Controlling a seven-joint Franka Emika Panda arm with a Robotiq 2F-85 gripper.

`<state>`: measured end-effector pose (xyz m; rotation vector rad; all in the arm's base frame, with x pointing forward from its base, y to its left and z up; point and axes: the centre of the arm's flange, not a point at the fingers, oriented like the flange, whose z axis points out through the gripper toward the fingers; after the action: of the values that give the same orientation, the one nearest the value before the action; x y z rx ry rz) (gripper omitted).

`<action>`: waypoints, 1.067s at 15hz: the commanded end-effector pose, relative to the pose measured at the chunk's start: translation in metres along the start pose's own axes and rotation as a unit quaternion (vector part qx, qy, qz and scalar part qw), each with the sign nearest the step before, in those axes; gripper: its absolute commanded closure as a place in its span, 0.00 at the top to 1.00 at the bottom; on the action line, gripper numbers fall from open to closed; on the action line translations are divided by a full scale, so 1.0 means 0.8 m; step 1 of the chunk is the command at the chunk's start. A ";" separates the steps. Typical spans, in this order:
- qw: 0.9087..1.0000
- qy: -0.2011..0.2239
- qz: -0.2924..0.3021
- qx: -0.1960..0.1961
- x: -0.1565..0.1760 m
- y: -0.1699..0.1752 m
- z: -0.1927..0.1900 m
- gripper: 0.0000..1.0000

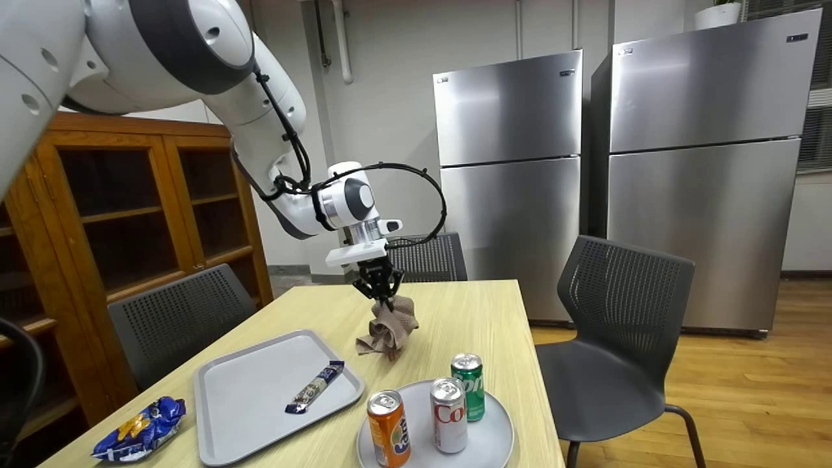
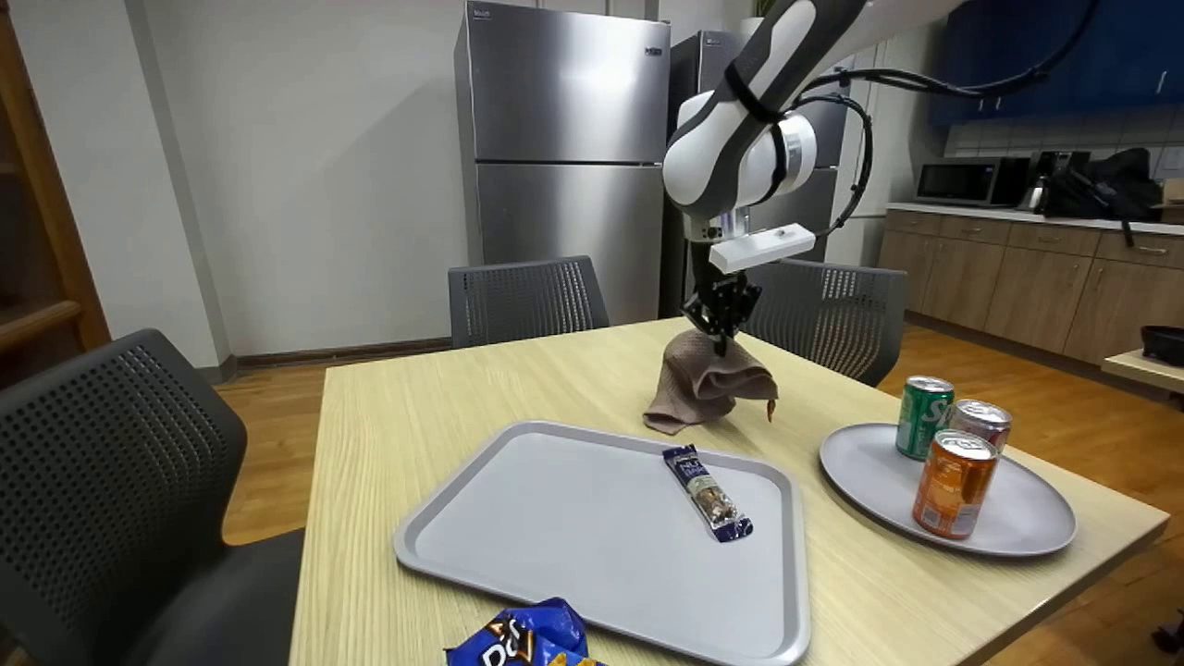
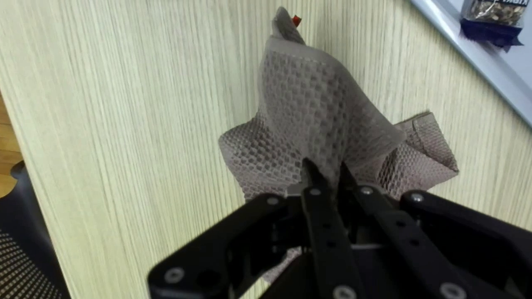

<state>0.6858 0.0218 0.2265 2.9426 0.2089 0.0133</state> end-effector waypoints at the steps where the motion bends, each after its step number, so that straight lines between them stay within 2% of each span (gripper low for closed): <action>1: 1.000 -0.002 -0.013 0.020 0.010 0.007 0.021 0.03; 2: 1.000 -0.008 -0.015 0.022 0.009 0.005 0.027 0.03; 3: 0.999 -0.009 -0.024 0.032 0.006 -0.002 0.031 0.35; 5: 0.998 -0.011 -0.045 0.037 0.003 -0.020 0.031 0.43; 12: 0.995 0.006 -0.090 0.047 -0.014 -0.075 -0.016 0.96; 13: 0.994 0.007 -0.093 0.049 -0.015 -0.081 -0.021 0.99; 16: 0.993 0.021 -0.089 0.073 -0.022 -0.100 -0.039 1.00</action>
<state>0.6757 0.0933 0.2232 3.0091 0.4771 0.0051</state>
